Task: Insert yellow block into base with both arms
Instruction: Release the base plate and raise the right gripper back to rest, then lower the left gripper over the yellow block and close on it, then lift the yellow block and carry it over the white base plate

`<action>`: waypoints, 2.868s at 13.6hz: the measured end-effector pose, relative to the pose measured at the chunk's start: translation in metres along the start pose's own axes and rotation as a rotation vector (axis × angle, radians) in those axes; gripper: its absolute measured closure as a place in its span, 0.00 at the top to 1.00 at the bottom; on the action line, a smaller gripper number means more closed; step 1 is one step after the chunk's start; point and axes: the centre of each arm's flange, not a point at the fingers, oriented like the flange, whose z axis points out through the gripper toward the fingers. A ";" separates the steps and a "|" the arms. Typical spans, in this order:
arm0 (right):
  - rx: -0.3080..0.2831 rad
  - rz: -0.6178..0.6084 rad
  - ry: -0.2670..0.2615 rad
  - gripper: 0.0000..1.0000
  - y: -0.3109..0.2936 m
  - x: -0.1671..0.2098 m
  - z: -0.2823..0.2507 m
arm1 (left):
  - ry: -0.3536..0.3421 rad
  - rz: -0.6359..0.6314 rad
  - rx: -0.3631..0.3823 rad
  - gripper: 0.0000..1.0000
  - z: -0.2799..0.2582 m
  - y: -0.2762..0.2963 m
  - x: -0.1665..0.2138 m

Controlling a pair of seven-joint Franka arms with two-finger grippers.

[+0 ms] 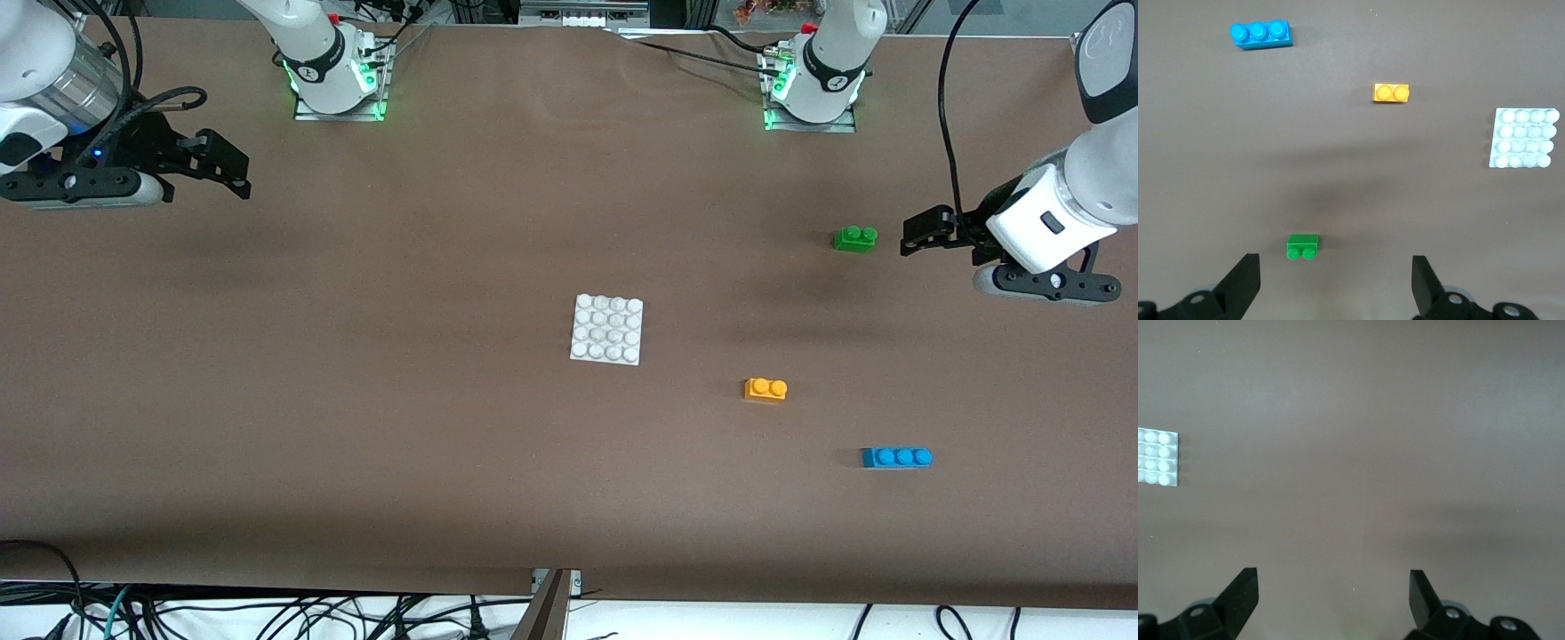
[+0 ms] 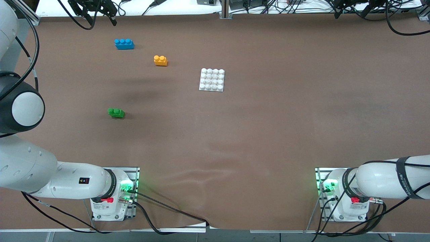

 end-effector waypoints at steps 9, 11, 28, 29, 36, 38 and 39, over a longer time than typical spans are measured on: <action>-0.050 0.027 0.002 1.00 0.020 0.008 0.001 | 0.000 0.000 0.000 1.00 0.000 0.000 0.000; -0.068 0.029 0.010 1.00 0.023 0.007 -0.007 | -0.005 0.000 0.000 1.00 0.003 0.000 0.001; -0.078 0.054 -0.021 1.00 0.038 0.008 -0.004 | 0.101 0.106 0.008 1.00 0.304 0.091 0.148; -0.078 0.054 -0.021 1.00 0.038 0.008 -0.004 | 0.102 0.109 0.019 1.00 0.312 0.088 0.149; -0.078 0.052 -0.020 1.00 0.037 0.008 -0.004 | 0.098 0.107 0.029 1.00 0.362 0.081 0.145; -0.078 0.052 -0.020 1.00 0.037 0.008 -0.005 | 0.090 0.106 0.029 1.00 0.369 0.080 0.145; -0.078 0.051 -0.020 1.00 0.036 0.008 -0.005 | 0.090 0.106 0.030 0.96 0.369 0.080 0.145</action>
